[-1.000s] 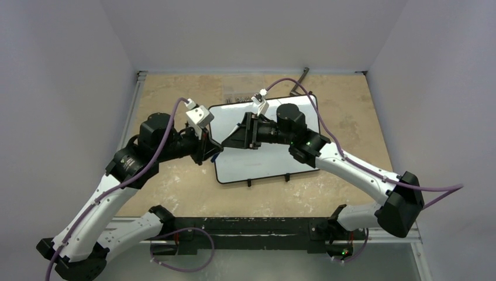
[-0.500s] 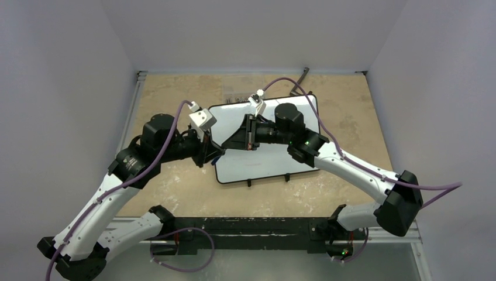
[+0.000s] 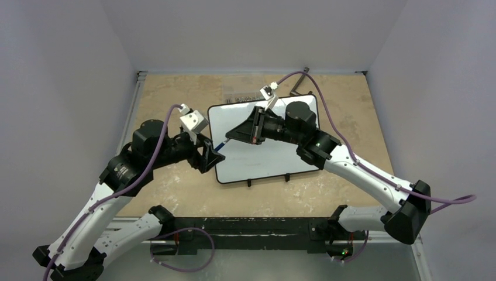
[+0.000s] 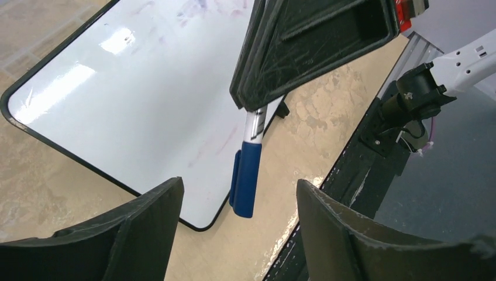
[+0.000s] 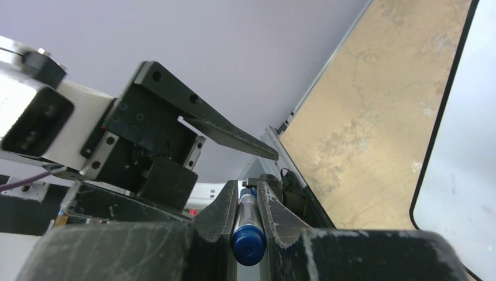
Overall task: Write a sentence on the whiteboard
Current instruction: Pass from the left arm to the right, then open the pen cap of the whiteboard marker.
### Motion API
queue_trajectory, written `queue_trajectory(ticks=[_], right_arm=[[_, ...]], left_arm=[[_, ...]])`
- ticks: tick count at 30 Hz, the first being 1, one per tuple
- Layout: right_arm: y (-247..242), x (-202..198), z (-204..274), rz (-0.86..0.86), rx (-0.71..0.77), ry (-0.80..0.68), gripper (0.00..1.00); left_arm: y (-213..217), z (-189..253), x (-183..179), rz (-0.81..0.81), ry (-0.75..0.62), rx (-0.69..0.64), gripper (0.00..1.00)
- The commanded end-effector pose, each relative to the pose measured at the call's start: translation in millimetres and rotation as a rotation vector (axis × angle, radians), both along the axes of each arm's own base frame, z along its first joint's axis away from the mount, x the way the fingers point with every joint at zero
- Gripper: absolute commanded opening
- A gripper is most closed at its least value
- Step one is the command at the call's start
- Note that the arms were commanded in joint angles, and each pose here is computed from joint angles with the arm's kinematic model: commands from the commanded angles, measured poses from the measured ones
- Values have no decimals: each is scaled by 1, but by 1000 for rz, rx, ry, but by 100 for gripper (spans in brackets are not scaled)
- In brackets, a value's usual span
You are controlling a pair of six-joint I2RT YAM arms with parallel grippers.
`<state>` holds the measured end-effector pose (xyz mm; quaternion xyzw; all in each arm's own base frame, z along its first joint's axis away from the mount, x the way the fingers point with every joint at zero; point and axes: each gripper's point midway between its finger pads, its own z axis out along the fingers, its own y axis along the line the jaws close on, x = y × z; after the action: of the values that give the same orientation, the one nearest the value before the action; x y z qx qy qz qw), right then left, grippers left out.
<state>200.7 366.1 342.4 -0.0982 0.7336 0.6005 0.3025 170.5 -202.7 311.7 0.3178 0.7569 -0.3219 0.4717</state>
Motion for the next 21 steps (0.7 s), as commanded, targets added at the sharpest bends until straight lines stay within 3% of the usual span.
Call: queue_trajectory(ticks=[1,4,8,21], right_arm=[[-4,7,39,-56,55,-68,0],[-1,3,39,-31,75,-48,0],[-2,-1,39,-17,84,-37,0],[-5,-15,30,28,66,-5,0]], left_arm=[[-1,7,4,8,-44,-14,66],[-2,6,6,13,-41,-14,55],[-3,5,9,18,-44,-18,47],[-24,5,17,-65,-132,-85,48]])
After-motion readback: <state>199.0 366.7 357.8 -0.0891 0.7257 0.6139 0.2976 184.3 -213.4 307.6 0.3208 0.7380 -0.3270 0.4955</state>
